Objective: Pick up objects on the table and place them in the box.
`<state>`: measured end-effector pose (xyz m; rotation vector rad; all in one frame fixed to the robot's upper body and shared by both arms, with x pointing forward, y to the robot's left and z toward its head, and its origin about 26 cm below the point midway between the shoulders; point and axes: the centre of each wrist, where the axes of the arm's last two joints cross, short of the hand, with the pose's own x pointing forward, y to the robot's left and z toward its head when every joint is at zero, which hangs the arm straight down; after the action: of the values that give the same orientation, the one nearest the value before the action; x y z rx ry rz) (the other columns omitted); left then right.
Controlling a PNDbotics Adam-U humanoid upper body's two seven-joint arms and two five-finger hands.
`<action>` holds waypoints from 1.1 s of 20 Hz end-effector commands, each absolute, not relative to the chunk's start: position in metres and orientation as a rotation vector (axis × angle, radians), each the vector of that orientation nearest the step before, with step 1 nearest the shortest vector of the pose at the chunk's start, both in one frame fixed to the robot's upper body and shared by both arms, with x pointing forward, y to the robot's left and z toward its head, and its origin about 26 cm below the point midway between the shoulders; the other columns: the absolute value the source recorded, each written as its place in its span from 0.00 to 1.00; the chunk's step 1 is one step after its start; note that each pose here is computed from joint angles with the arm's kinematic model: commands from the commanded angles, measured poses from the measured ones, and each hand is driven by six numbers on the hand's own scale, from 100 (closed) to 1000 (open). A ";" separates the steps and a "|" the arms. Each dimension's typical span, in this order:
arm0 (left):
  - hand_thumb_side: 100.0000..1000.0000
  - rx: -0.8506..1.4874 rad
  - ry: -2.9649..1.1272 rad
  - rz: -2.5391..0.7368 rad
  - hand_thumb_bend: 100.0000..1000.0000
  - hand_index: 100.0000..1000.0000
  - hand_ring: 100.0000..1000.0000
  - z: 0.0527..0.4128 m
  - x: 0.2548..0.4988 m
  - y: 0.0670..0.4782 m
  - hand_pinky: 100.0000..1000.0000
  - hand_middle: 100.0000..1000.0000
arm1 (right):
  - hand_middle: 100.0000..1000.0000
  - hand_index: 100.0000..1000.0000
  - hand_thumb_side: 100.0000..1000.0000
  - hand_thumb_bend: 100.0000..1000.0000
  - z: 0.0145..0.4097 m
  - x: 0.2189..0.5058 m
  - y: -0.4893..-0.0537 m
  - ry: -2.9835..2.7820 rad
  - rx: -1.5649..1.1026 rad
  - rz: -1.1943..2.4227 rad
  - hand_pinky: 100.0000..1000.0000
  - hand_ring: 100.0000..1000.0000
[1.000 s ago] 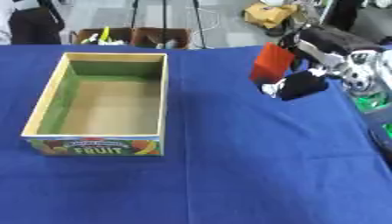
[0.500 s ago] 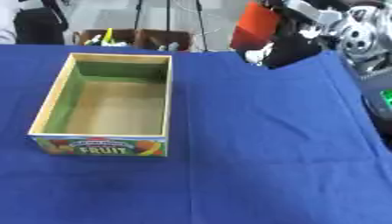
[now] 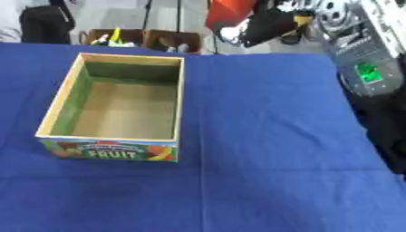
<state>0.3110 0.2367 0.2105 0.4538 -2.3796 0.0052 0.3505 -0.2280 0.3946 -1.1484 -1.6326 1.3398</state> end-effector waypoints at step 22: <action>0.87 0.435 -2.452 -0.006 0.00 0.62 0.59 0.227 0.310 0.232 0.53 0.53 | 0.30 0.45 0.45 0.00 0.387 0.405 -0.164 -1.635 -1.076 1.411 0.38 0.48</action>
<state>0.3128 0.2322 0.2185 0.4321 -2.4134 -0.0002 0.4071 -0.1667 0.3772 -1.0346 -1.6149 1.4235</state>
